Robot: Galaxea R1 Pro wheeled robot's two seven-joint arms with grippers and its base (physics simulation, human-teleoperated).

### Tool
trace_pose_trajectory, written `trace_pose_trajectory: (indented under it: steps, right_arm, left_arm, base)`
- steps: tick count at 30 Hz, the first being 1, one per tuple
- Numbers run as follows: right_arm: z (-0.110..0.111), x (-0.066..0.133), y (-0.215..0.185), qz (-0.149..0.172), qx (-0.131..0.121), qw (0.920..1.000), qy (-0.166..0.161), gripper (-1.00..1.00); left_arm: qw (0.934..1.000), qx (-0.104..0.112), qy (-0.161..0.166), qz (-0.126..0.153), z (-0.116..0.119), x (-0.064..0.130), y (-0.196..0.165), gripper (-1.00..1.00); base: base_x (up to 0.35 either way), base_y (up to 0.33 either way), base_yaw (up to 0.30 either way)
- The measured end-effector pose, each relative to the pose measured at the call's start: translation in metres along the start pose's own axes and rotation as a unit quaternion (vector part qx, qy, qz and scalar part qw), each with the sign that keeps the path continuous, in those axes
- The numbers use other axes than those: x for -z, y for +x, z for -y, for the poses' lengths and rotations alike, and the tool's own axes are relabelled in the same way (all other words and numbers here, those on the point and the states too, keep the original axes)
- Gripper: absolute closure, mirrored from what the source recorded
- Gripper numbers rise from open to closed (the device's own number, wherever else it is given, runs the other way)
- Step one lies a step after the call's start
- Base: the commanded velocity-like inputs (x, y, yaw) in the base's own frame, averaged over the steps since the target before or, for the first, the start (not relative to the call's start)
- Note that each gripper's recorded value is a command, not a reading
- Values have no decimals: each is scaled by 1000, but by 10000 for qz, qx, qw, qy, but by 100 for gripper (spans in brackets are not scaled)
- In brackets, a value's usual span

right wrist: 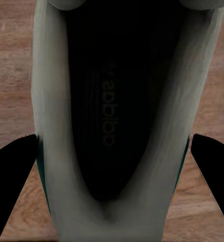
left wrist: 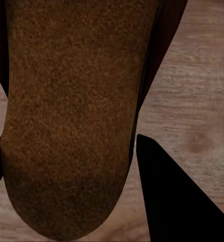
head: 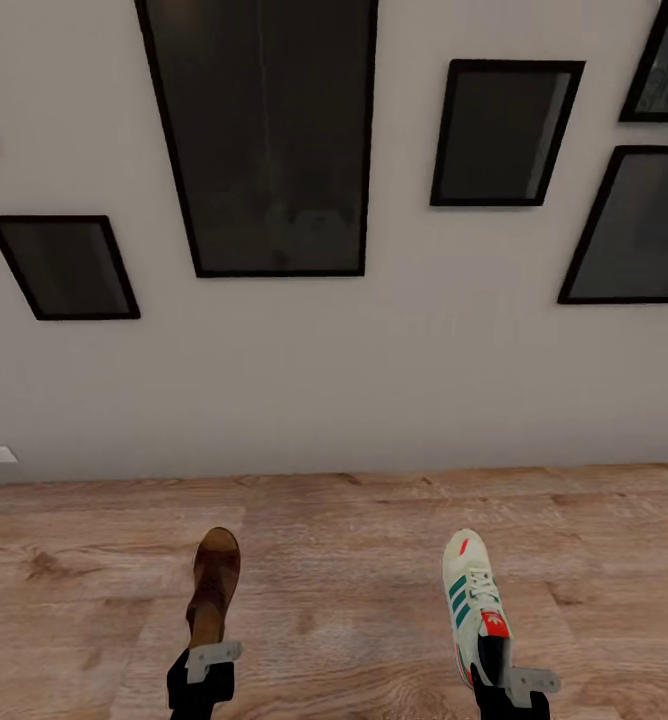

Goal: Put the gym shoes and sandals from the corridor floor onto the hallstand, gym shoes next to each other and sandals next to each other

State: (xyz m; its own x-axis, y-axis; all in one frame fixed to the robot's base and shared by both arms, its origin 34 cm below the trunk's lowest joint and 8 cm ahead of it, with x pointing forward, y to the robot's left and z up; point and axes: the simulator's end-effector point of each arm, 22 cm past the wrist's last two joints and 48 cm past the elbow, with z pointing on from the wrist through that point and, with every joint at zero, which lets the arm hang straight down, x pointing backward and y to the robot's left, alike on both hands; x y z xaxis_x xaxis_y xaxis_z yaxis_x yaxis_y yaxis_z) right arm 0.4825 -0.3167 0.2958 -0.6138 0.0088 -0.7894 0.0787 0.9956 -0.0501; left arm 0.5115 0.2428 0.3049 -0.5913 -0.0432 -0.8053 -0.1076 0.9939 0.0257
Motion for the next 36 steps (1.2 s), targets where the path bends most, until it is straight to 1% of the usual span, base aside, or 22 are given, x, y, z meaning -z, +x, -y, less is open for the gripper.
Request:
trace_pose_trajectory:
  steps: [21, 25, 36]
  right_arm:
    - [1, 0, 0, 0, 2, 10000, 4, 100]
    - [2, 0, 0, 3, 8, 10000, 10, 100]
    - [2, 0, 0, 4, 10, 10000, 12, 100]
  left_arm:
    - [10000, 0, 3, 3, 1, 0, 0, 100]
    - [10000, -13, 23, 3, 3, 0, 0, 100]
    - [10000, -12, 20, 4, 3, 0, 0, 100]
  base:
    - [2, 0, -300]
    - [151, -74, -300]
    - [236, -162, -300]
